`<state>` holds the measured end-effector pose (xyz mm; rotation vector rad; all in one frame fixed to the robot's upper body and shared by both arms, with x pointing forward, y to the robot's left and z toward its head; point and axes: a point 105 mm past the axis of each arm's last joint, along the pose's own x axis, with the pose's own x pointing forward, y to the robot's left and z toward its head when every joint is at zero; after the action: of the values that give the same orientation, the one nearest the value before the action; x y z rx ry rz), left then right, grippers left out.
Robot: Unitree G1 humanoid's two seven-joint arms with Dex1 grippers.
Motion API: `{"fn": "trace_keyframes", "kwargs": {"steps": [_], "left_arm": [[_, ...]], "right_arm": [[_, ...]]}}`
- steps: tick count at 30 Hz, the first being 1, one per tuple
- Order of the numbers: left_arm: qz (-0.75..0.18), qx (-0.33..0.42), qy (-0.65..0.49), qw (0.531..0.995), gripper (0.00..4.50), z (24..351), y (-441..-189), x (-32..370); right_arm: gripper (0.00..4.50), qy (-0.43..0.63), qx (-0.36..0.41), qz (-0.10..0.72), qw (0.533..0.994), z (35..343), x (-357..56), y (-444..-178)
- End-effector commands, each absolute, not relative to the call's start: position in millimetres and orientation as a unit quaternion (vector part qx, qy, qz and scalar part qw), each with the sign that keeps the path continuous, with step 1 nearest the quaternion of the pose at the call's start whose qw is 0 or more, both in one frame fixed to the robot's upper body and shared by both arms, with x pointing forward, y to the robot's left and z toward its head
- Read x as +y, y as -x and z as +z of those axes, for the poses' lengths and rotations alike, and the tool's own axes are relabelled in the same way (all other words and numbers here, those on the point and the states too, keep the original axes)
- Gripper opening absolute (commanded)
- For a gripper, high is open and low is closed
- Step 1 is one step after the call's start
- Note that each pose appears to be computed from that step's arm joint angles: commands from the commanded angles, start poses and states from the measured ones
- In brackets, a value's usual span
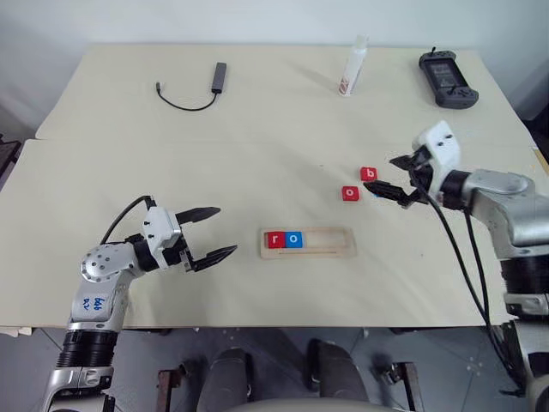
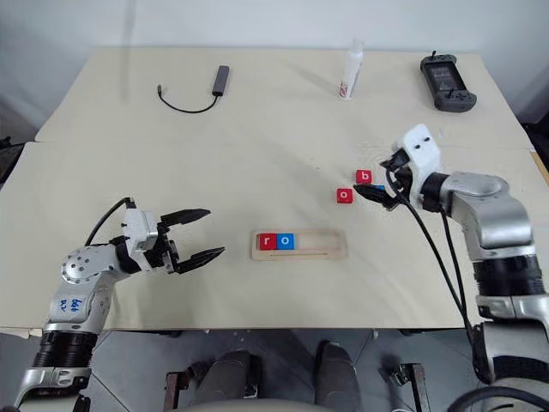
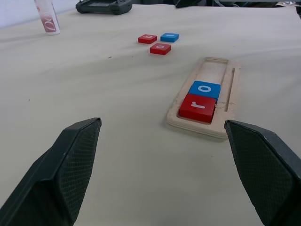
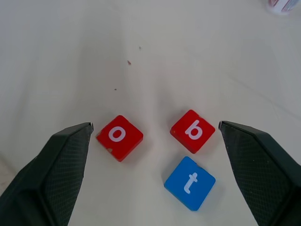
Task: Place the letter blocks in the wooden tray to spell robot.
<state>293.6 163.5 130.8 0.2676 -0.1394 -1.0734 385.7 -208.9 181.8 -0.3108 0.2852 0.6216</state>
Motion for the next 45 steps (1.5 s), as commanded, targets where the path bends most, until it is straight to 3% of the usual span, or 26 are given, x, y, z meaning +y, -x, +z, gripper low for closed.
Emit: {"fn": "trace_keyframes", "kwargs": {"steps": [1, 15, 23, 33, 36, 43, 45], "left_arm": [[-0.507, -0.084, -0.128, 0.848, 4.45, 139, -290, 160], [-0.507, -0.086, -0.130, 0.848, 4.45, 136, -291, 154], [-0.517, -0.083, -0.128, 0.842, 4.45, 135, -290, 148], [-0.522, -0.083, -0.129, 0.839, 4.45, 135, -285, 144], [-0.522, -0.083, -0.129, 0.839, 4.50, 135, -284, 145], [-0.534, -0.088, -0.126, 0.831, 4.50, 137, -282, 140], [-0.538, -0.089, -0.125, 0.829, 4.50, 137, -282, 138]], "right_arm": [[4.50, 0.162, 0.148, 0.278, 0.935, 182, -217, -393], [4.50, 0.107, 0.155, 0.274, 0.943, 188, -196, -387], [4.50, 0.090, 0.178, 0.146, 0.969, 186, -209, -418], [4.50, 0.038, 0.222, 0.115, 0.967, 164, -201, -434], [3.87, 0.036, 0.226, 0.113, 0.967, 161, -200, -435], [1.51, 0.044, 0.205, 0.128, 0.969, 169, -191, -435], [1.48, 0.050, 0.185, 0.134, 0.972, 175, -190, -435]]}}
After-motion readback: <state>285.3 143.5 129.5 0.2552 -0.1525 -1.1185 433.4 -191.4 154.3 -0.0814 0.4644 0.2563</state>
